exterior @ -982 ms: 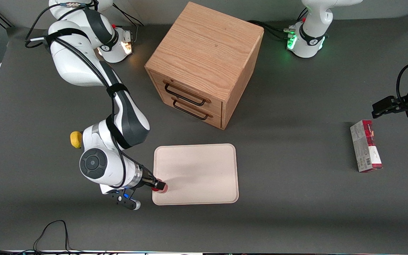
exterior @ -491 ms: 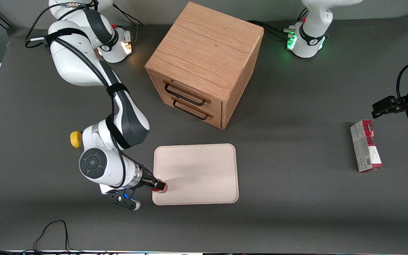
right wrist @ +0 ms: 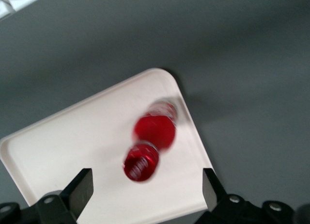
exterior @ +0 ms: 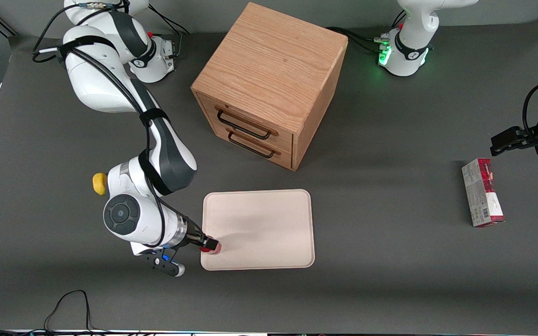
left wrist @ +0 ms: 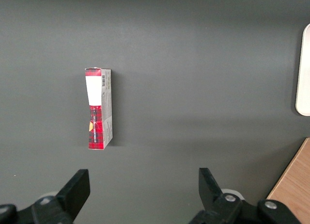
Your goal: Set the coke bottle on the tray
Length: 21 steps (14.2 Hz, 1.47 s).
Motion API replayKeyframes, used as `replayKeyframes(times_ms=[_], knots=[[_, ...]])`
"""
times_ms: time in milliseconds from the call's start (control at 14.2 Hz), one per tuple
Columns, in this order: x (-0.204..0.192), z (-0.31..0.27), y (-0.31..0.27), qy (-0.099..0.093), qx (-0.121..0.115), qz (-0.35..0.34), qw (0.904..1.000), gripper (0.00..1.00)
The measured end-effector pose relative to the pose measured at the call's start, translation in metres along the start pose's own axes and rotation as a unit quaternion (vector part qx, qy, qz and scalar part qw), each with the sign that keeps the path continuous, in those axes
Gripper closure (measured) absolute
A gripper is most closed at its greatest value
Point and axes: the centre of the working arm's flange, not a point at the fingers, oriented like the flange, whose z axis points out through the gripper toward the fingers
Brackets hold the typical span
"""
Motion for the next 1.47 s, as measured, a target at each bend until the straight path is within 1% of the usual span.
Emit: replayKeyframes(times_ms=[140, 351, 632, 772, 912, 1123, 1474], knots=[[-0.007, -0.021, 0.014, -0.014, -0.018, -0.026, 0.9994, 0.00], [-0.023, -0.065, 0.067, -0.027, -0.033, -0.079, 0.9959, 0.00], [-0.075, -0.115, 0.155, -0.037, -0.051, -0.153, 0.9863, 0.00], [-0.097, -0.140, 0.202, -0.042, -0.054, -0.185, 0.9804, 0.00], [-0.111, -0.168, 0.238, -0.051, -0.053, -0.200, 0.9771, 0.00], [-0.122, -0.200, 0.253, -0.059, -0.051, -0.225, 0.9712, 0.00], [-0.124, -0.222, 0.264, -0.081, -0.053, -0.251, 0.9631, 0.00]])
